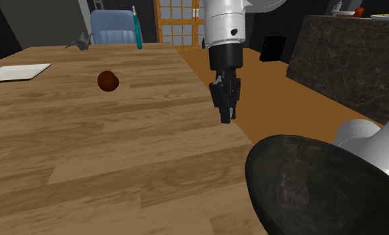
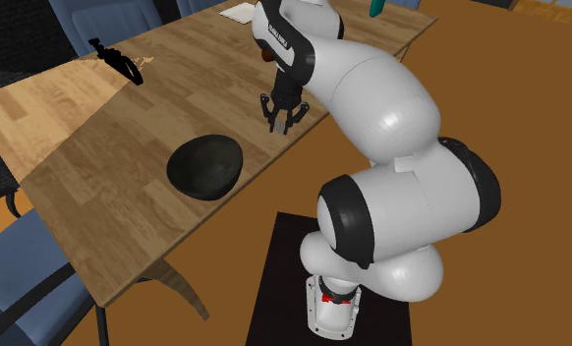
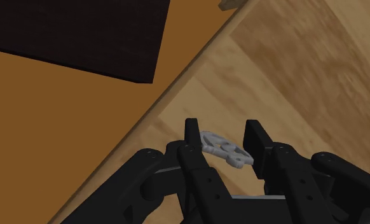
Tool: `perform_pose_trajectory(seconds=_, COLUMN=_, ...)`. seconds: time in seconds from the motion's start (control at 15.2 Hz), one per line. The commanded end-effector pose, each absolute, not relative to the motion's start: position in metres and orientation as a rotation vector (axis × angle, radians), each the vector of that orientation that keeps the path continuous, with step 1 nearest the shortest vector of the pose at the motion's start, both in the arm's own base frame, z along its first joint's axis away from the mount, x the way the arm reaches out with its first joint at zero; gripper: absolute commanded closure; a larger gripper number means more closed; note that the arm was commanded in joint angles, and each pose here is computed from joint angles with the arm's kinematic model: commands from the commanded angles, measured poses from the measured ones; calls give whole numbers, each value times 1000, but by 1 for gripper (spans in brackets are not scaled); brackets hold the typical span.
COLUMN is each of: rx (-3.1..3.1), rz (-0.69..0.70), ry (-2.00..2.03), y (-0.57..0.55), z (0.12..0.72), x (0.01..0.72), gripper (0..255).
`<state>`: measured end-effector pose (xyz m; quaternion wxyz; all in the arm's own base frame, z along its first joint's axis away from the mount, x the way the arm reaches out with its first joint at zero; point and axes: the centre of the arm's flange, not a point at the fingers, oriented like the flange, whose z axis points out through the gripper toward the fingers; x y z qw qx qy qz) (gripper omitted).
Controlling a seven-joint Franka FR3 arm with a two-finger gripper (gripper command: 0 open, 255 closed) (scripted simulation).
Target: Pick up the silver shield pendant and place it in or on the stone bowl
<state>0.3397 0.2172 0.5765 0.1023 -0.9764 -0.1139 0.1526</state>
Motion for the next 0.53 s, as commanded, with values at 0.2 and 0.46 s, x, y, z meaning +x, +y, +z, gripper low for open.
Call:
perform_pose_trajectory(seconds=0.2, rx=-2882, rz=451, ry=-336, y=218, z=603, x=340, gripper=255)
perform_pose_trajectory(seconds=0.46, rx=-2882, rz=451, ry=-336, y=218, z=624, x=340, gripper=255)
